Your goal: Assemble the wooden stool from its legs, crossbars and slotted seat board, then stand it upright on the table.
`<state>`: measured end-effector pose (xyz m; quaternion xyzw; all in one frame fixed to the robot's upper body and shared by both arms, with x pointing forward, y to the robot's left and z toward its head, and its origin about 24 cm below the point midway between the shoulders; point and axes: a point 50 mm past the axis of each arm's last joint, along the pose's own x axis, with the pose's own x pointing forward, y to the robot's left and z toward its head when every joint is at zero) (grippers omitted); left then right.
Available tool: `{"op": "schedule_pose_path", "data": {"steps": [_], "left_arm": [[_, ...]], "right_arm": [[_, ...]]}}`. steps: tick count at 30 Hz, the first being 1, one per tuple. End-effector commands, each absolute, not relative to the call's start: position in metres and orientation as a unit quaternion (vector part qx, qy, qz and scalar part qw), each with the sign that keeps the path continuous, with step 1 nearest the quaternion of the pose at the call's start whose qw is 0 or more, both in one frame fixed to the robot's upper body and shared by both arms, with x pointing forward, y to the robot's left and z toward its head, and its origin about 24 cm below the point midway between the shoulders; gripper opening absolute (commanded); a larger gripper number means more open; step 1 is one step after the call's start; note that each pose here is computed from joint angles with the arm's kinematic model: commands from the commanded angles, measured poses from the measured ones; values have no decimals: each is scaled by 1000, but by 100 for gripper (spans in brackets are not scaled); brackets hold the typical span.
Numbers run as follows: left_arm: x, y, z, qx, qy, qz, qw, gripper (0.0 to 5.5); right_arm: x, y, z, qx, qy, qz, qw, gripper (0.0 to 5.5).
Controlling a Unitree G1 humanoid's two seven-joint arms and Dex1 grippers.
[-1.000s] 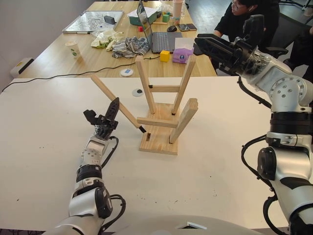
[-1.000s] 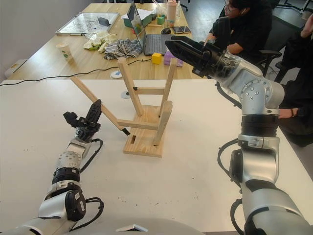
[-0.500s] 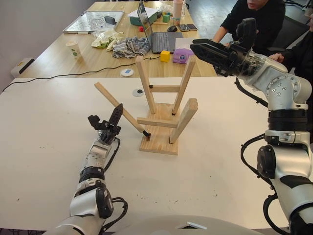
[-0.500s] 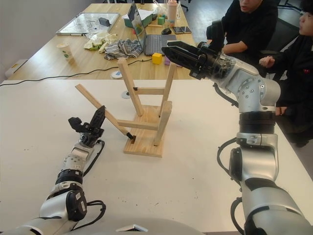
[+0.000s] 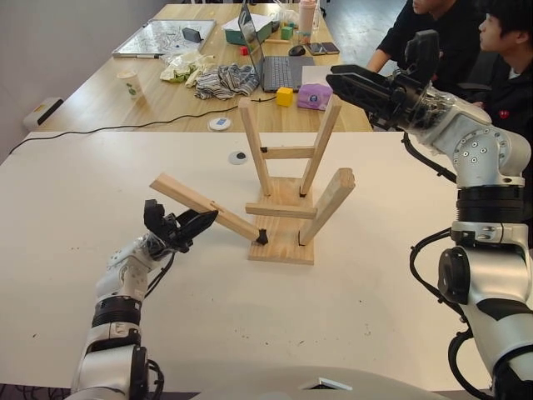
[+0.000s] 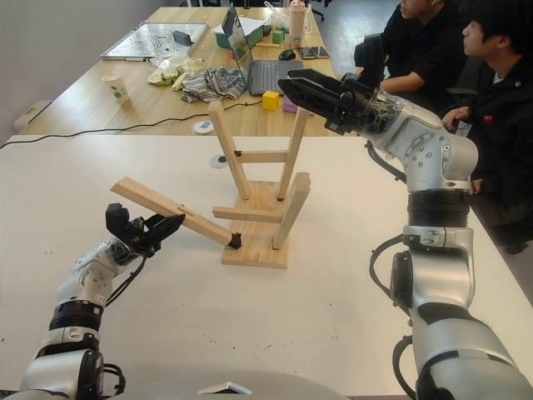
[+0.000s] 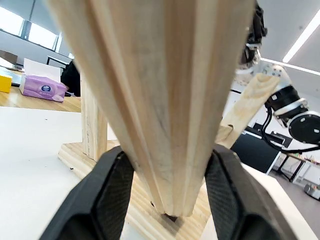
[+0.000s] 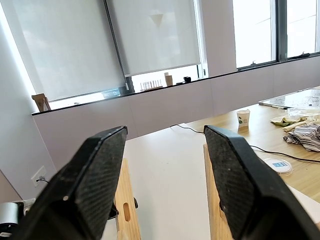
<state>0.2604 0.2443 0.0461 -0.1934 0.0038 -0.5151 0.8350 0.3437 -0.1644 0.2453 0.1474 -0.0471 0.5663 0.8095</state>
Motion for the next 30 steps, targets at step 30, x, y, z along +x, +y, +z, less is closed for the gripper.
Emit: {"op": "schedule_pose_path", "data": {"steps": [30], "left_arm": [[277,251,65,39,215,-620,754,201]], "right_arm": [[332,-161,232,130,-37,566,813,282]]}}
